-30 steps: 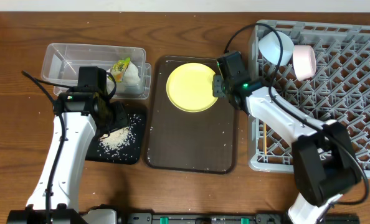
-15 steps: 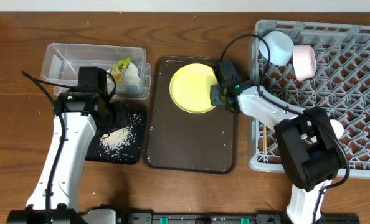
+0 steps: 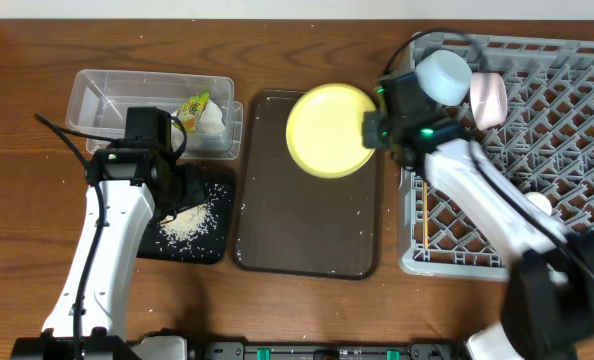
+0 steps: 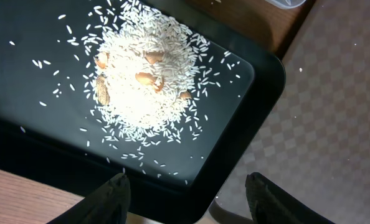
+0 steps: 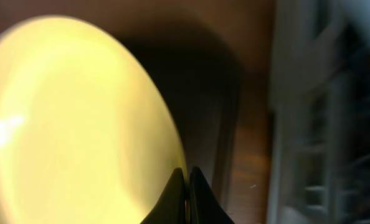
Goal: Sort waste into correct bins and load items into the dishwasher rack
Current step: 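Lift the yellow plate and stand it upright in the rack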
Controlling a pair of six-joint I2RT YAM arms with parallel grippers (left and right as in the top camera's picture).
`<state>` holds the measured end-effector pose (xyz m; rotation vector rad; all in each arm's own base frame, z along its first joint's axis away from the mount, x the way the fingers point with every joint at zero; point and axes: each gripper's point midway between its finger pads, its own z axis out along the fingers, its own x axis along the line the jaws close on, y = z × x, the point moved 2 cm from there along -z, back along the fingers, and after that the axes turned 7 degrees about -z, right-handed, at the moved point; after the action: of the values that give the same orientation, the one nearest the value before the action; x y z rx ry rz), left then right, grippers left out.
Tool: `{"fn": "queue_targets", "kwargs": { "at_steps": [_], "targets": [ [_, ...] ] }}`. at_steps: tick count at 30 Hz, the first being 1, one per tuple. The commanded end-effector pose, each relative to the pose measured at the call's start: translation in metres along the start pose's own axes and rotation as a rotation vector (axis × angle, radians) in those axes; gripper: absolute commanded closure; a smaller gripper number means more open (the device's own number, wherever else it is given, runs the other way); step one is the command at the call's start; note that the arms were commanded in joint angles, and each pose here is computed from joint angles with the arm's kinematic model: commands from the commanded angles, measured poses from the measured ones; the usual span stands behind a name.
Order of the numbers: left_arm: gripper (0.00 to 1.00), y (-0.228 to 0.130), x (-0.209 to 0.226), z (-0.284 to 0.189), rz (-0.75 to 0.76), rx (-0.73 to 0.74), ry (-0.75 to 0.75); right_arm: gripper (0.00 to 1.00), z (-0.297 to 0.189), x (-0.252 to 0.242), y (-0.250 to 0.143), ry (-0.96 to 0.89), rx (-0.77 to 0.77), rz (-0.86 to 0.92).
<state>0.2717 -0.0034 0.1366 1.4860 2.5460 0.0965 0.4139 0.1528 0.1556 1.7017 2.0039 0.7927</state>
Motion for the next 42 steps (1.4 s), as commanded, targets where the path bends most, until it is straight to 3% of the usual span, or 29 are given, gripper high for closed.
{"fn": "queue_targets", "kwargs": {
  "at_steps": [1,11,17,20,25,32,42],
  "targets": [
    [0.37,0.001,0.003,0.000,-0.010,-0.006,0.011,0.99,-0.043,-0.019,0.023,-0.059,-0.096,-0.090],
    [0.37,0.001,0.003,0.000,-0.010,-0.006,0.011,0.99,-0.132,-0.102,0.036,-0.419,-0.167,-0.209],
    [0.37,0.001,0.003,0.000,-0.010,-0.006,0.011,0.99,-0.156,-0.141,0.026,-0.682,-0.072,-0.303],
    [0.37,0.001,0.003,0.000,-0.010,-0.006,0.011,0.99,-0.155,-0.147,0.015,-0.720,0.010,-0.366],
    [0.37,0.001,0.003,0.000,-0.010,-0.006,0.011,0.99,-0.144,-0.151,-0.008,-0.723,0.145,-0.401],
    [0.37,0.001,0.003,0.000,-0.010,-0.006,0.011,0.99,-0.127,-0.149,-0.017,-0.725,0.163,-0.311],
    [0.37,0.001,0.003,0.000,-0.010,-0.005,0.011,0.99,-0.095,-0.078,-0.005,-0.328,0.036,-0.261]
  ]
}}
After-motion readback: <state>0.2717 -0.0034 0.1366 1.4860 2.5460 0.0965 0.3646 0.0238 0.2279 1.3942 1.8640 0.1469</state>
